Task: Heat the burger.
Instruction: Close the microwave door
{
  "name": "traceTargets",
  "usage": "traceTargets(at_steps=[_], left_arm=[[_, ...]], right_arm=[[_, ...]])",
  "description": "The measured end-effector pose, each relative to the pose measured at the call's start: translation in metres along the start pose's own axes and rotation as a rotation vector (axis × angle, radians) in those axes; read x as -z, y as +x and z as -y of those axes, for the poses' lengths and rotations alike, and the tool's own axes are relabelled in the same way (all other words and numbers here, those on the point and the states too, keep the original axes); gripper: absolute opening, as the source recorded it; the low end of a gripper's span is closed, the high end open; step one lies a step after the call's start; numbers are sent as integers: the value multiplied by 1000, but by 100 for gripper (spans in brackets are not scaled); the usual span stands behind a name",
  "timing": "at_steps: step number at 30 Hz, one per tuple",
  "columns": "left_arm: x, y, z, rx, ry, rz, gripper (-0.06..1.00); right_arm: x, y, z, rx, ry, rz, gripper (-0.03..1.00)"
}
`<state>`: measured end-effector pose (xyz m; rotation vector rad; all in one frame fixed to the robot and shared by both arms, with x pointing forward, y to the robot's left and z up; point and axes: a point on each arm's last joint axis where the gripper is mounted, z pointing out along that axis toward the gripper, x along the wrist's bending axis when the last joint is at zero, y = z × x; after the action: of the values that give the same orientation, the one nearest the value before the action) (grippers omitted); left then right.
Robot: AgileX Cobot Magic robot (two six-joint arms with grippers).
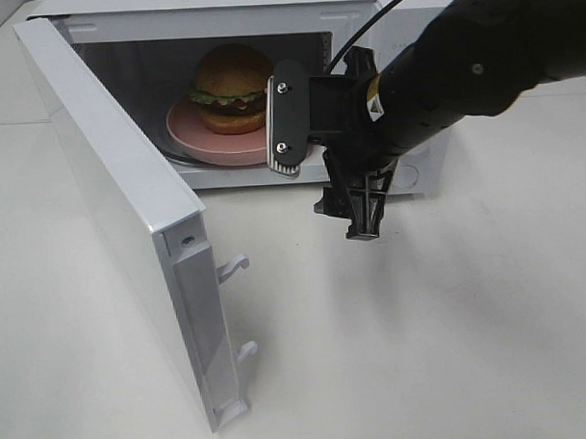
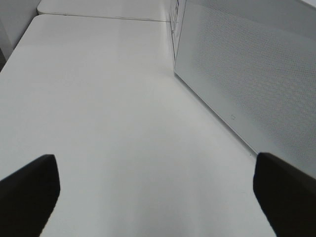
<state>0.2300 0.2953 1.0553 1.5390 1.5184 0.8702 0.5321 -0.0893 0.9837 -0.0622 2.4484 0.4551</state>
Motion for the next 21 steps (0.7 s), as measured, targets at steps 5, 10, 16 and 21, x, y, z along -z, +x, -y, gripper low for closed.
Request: traceTargets(at_steps=[5,10,16,21], left_arm=[[0,0,0,0,0,0,99],[0,0,0,0,0,0,99],[0,0,0,0,0,0,99],[0,0,0,0,0,0,99]], right_arm=[[23,7,7,-113,-10,14,80],[44,16,14,-257,-20,23,78],[68,26,23,-462,-29,34,78],[89,29,30,-652,18,31,77]])
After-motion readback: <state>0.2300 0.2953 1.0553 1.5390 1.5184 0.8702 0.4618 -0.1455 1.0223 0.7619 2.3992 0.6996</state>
